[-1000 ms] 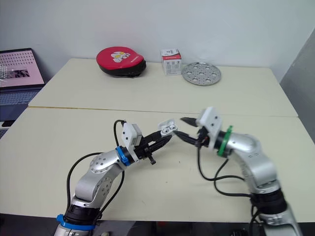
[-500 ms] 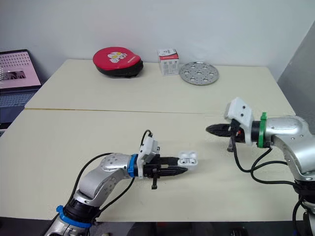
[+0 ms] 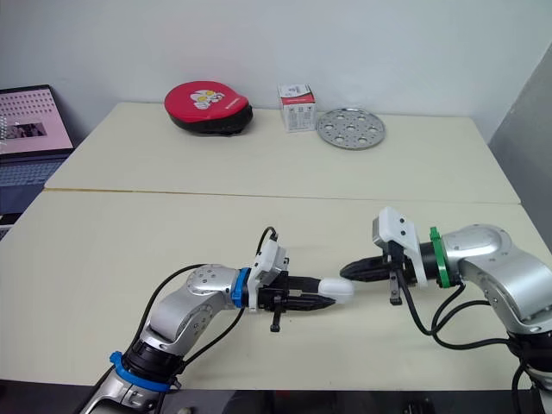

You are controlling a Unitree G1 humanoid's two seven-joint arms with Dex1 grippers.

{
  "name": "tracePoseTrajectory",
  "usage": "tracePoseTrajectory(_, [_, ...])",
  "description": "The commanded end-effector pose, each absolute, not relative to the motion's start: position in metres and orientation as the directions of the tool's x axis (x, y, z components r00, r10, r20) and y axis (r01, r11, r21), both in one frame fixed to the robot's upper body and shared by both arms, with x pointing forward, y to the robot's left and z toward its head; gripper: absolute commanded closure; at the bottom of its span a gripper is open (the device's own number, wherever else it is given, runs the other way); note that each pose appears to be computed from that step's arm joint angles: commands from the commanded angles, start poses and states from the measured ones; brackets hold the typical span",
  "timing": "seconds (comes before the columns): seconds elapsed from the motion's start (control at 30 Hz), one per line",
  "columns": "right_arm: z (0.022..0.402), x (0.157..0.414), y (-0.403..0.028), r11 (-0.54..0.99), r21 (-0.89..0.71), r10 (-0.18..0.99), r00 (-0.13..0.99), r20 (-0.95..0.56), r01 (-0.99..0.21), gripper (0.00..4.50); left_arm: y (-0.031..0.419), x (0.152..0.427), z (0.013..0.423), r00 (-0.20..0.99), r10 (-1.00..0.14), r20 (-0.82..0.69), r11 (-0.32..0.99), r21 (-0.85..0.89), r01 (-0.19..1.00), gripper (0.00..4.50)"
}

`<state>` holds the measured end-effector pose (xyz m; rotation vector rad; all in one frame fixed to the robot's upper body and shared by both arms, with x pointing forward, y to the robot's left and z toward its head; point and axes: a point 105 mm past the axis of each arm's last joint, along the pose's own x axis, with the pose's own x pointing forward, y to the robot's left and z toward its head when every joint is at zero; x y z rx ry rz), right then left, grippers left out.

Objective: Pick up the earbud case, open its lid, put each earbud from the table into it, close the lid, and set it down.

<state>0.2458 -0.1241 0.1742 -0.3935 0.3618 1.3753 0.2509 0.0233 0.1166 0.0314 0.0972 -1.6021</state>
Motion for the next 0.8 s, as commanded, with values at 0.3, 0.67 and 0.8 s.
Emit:
tracePoseTrajectory(0.3, [0.167, 0.239, -0.132, 0.215, -0.117, 0.847, 0.245, -0.472, -0.970, 4.50, 0.026, 0.283, 0.125, 0.099, -0.993, -0.060, 0.106, -0.128, 0.986, 3.72])
tracePoseTrajectory(0.67, [0.162, 0.246, -0.137, 0.349, -0.241, 0.813, 0.421, -0.402, -0.905, 4.50, 0.043, 0.333, 0.090, 0.217, -0.932, -0.290, 0.340, -0.493, 0.800, 3.72])
tracePoseTrajectory(0.8, [0.162, 0.246, -0.134, 0.354, -0.248, 0.809, 0.428, -0.402, -0.902, 4.50, 0.054, 0.333, 0.075, 0.188, -0.913, -0.362, 0.361, -0.502, 0.786, 3.72])
